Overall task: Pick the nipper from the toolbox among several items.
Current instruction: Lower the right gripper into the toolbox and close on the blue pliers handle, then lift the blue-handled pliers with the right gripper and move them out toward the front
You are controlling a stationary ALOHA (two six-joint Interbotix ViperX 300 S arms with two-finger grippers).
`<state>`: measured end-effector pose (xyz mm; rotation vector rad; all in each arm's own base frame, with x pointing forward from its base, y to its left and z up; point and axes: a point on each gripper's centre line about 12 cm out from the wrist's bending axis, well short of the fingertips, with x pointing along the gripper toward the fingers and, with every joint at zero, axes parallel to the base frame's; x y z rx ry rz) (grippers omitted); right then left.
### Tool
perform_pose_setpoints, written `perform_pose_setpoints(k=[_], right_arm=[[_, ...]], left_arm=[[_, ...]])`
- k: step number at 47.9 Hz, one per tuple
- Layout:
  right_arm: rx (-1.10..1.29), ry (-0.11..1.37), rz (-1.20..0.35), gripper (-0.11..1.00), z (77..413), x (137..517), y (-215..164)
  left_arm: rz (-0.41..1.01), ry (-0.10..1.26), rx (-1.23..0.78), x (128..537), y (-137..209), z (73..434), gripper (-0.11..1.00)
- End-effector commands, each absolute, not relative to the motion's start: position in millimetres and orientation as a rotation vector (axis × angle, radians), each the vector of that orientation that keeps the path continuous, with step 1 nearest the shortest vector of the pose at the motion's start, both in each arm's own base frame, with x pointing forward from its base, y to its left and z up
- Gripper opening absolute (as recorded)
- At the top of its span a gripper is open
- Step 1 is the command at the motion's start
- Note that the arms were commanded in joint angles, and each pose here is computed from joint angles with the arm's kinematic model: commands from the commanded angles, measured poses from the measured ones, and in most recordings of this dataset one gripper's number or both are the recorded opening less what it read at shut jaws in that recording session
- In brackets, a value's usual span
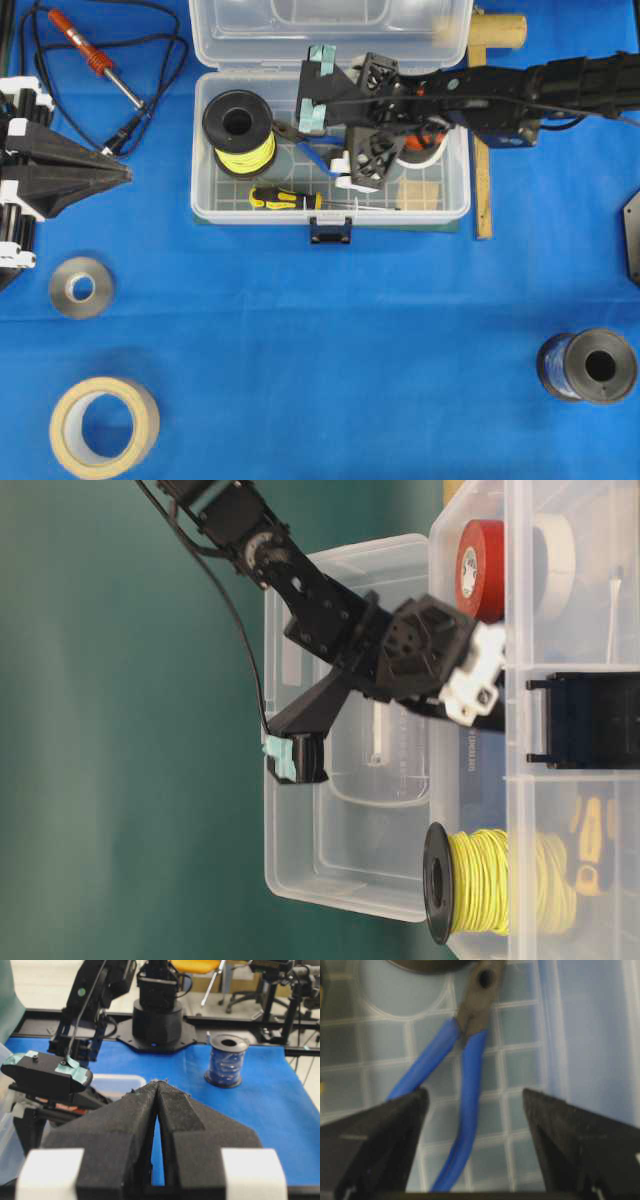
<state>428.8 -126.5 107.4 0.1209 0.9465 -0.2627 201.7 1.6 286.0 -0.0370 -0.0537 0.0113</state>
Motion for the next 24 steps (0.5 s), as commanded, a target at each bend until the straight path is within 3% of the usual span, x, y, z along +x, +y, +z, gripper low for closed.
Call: perform_pose_setpoints(k=[1, 6, 14, 24], right_arm=[[0.124, 0.927, -0.268, 0.72, 110.4, 434.3, -129.5], [0.123, 0.938, -0.266, 0.58, 105.9, 434.4, -129.5], [0.107, 0.956, -0.256, 0.13, 104.7, 432.3, -129.0], [0.098, 0.926, -0.256, 0.13, 120.9, 432.3, -128.9]], left_arm=[[0.011, -0.068, -0.040, 204.1, 1.6, 292.4, 0.00], [0.011, -0.069, -0.043, 203.9, 1.6, 292.7, 0.00], [0.011, -0.069, -0.055, 203.6, 1.7, 292.8, 0.00], [0.011, -0.071, -0.055, 203.4, 1.7, 293.1, 0.00]])
